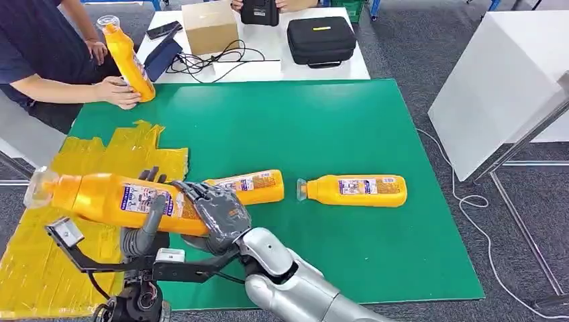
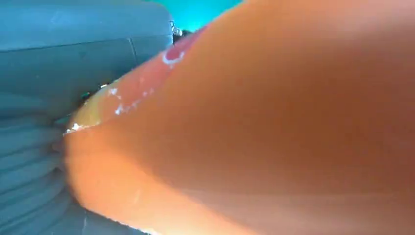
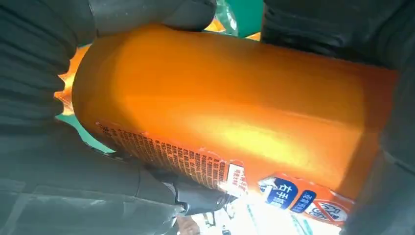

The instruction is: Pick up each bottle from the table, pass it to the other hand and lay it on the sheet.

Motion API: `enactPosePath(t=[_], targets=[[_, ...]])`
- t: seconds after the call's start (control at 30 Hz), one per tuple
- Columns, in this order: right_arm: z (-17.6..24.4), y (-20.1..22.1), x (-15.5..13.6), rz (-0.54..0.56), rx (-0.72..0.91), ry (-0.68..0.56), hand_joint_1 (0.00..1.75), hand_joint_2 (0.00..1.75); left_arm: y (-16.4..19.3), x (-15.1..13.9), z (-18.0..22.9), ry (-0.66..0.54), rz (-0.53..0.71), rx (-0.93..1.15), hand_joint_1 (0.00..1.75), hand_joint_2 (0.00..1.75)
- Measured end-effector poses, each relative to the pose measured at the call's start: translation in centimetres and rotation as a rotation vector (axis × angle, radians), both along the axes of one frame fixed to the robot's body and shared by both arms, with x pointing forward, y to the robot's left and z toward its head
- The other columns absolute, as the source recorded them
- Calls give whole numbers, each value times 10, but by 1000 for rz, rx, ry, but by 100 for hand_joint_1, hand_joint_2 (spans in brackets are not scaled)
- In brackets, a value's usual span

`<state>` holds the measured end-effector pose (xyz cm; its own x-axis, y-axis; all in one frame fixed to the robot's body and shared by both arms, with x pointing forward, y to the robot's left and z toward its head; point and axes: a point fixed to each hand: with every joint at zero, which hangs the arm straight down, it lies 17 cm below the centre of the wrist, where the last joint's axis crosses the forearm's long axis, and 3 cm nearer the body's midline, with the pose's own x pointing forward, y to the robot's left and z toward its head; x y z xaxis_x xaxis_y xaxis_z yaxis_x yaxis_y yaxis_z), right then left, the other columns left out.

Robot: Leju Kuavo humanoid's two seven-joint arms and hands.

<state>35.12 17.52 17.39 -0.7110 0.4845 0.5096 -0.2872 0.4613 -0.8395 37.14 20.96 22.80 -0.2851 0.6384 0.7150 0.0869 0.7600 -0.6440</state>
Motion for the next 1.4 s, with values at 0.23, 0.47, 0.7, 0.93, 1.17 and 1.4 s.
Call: enactPosePath(t=[0.23,0.47,0.7,0.93,1.17,1.4], targets=[[-4,-8,3,-19,22,9,175,175,-4,0,0,2,-7,-10,175,175],[-5,-9,3,-26,31,19,175,175,-5,0,2,1,-9,-14,175,175],[-10,-10,1,-6,55,63,0,0,-3,3,5,-6,-7,-14,175,175],[-13,-37,4,-28,139,175,0,0,26,5,21,-48,142,100,175,175],[17,-113,10,-121,371,185,0,0,113,-9,34,-53,617,654,175,175],[47,-180,13,-206,513,142,0,0,151,-21,34,-30,1084,1364,175,175]])
